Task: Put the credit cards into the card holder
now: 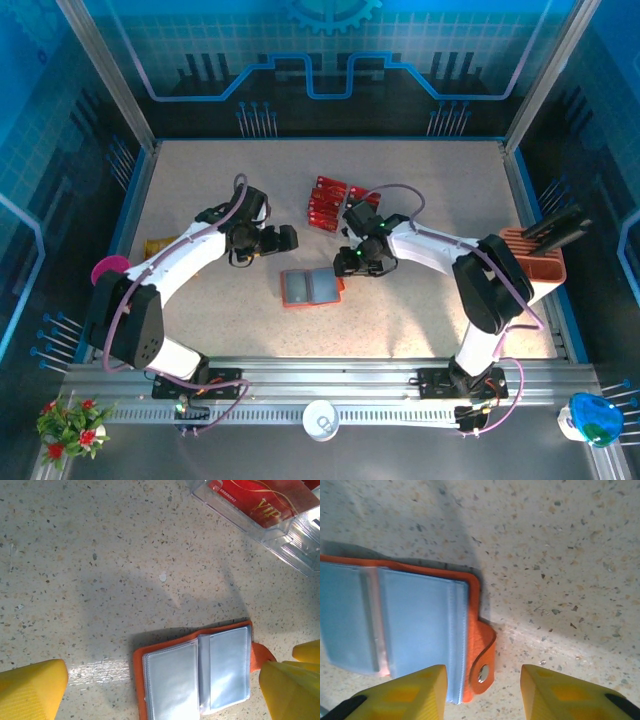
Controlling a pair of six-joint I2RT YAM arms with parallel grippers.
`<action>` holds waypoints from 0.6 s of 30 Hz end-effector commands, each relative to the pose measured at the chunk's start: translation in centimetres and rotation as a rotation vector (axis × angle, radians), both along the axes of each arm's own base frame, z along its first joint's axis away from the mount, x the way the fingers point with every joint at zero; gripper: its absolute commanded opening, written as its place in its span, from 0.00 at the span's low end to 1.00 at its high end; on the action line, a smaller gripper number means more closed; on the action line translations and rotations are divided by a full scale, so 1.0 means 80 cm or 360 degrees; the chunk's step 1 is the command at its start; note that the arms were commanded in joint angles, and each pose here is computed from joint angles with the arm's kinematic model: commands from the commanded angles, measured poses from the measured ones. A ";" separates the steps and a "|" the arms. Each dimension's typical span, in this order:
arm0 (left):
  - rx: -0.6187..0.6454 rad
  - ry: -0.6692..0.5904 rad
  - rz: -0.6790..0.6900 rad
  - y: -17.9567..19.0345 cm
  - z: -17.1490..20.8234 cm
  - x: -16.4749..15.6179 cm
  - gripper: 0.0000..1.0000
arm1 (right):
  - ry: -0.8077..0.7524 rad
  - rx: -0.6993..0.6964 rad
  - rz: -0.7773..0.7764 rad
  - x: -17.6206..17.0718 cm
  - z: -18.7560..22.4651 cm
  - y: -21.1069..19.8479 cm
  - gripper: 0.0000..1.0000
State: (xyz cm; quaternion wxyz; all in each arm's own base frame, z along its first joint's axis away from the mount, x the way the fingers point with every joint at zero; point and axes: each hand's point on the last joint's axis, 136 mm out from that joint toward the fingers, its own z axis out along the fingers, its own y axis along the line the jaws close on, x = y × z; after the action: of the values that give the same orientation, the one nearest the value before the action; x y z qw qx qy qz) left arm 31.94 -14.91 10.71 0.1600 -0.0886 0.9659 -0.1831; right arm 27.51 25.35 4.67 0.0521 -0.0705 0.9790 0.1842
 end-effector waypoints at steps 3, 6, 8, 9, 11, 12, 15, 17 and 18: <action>-0.0053 0.0013 -0.0023 -0.013 0.005 0.005 0.99 | 0.0048 -0.0054 0.0033 0.001 -0.017 0.004 0.41; -0.0052 0.0028 -0.0038 -0.017 0.001 0.004 0.99 | 0.0051 -0.0059 0.0034 0.006 -0.022 0.007 0.31; -0.0051 0.0032 -0.0048 -0.021 0.000 0.004 0.99 | 0.0045 -0.0066 0.0021 0.011 -0.023 0.006 0.17; -0.0050 0.0039 -0.0050 -0.022 -0.002 0.004 0.99 | 0.0042 -0.0071 0.0008 0.013 -0.023 0.003 0.09; -0.0049 0.0041 -0.0063 -0.027 -0.003 0.004 0.99 | 0.0036 -0.0073 -0.0015 0.017 -0.022 -0.002 0.00; -0.0049 0.0044 -0.0068 -0.029 -0.004 0.004 0.99 | 0.0033 -0.0076 -0.0029 0.018 -0.022 -0.006 0.00; -0.0047 0.0052 -0.0084 -0.035 -0.008 0.004 0.99 | 0.0031 -0.0090 -0.0079 0.020 -0.022 -0.022 0.00; -0.0047 0.0057 -0.0091 -0.037 -0.010 0.005 0.99 | 0.0030 -0.0099 -0.0114 0.020 -0.022 -0.034 0.00; -0.0046 0.0059 -0.0094 -0.038 -0.011 0.006 0.99 | 0.0031 -0.0102 -0.0133 0.020 -0.022 -0.040 0.00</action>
State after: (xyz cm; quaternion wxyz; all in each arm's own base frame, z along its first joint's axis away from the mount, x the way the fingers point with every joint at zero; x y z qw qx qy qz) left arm 31.72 -16.92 9.25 0.1345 -0.0663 0.9713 -0.1846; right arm 29.11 23.94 2.44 0.0409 -0.0487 0.9847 0.1625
